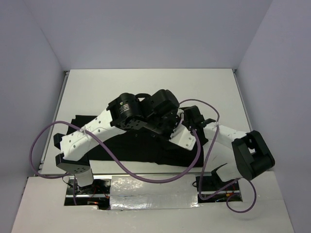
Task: Fold and stack the long sleeve shirts
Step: Fold the shirt
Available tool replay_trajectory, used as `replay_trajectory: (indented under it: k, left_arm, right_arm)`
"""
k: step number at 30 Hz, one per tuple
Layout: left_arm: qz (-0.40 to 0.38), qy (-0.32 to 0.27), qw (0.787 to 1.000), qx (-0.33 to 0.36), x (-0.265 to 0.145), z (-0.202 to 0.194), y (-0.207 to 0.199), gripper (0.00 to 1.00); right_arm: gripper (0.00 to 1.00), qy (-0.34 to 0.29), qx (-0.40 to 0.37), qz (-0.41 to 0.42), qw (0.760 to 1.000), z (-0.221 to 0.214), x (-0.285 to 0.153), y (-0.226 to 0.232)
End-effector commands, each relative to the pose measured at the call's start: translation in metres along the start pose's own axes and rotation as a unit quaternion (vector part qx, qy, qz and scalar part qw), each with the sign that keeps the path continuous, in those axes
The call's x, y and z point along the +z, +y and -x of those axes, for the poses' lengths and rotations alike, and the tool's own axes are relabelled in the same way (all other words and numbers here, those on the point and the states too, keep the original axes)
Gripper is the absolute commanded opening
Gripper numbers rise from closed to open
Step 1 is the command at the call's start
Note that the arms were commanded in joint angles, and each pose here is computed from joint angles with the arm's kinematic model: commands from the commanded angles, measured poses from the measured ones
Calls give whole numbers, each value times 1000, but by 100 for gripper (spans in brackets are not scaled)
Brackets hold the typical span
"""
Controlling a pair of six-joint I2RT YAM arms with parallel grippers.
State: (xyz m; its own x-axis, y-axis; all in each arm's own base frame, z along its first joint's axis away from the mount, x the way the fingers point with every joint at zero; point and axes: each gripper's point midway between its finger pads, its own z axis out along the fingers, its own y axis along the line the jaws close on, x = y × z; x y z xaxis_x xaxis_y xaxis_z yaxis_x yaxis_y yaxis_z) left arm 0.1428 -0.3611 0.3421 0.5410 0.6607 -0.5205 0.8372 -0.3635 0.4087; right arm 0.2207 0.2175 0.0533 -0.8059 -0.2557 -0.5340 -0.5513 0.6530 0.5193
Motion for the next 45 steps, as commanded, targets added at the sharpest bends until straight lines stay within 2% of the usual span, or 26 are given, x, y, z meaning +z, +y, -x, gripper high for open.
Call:
replay_trajectory:
  k: [1, 5, 10, 14, 16, 17, 20, 23, 26, 28, 32, 36, 39, 45]
  left_arm:
    - [29, -31, 999, -2, -14, 15, 9, 0]
    - [22, -30, 999, 0, -7, 14, 7, 0]
    - [23, -21, 1000, 1, 2, 10, 9, 0]
    - [70, -1, 998, -2, 5, 4, 28, 0]
    - [95, 28, 995, -6, 8, -7, 37, 0]
    - [100, 41, 994, -6, 14, -12, 40, 0]
    - [131, 89, 987, -15, 22, -33, 50, 0]
    - [145, 95, 985, -21, 29, -37, 55, 0]
    - [163, 71, 983, -38, 24, -40, 67, 0]
    - [161, 82, 982, -46, 23, -42, 70, 0]
    - [140, 106, 982, -70, 35, -55, 58, 0]
    - [130, 114, 981, -93, 42, -64, 52, 0]
    - [135, 124, 977, -107, 48, -76, 55, 0]
    - [167, 147, 967, -126, 64, -97, 73, 0]
  right_arm:
    - [0, 18, 19, 17, 1000, 1, 5, 7]
    - [0, 25, 17, 58, 998, 4, 14, 19]
    - [0, 49, 7, 64, 997, 0, 17, 20]
    - [0, 84, 15, 58, 995, -16, 17, 15]
    - [0, 90, 20, 35, 995, -19, 14, 7]
    - [3, 79, 22, 29, 996, -14, 9, 7]
    - [36, 25, 27, 30, 999, 10, -6, 7]
    - [48, -47, 19, 25, 998, 43, -31, 5]
    - [54, -119, 5, 6, 993, 74, -66, 0]
    - [57, -168, -16, -31, 985, 95, -94, -4]
    - [67, -228, -57, -117, 965, 111, -138, -14]
    - [70, -295, -100, -148, 939, 118, -177, 1]
    - [69, -324, -127, -136, 927, 116, -188, 16]
    - [70, -332, -98, -167, 923, 105, -194, 9]
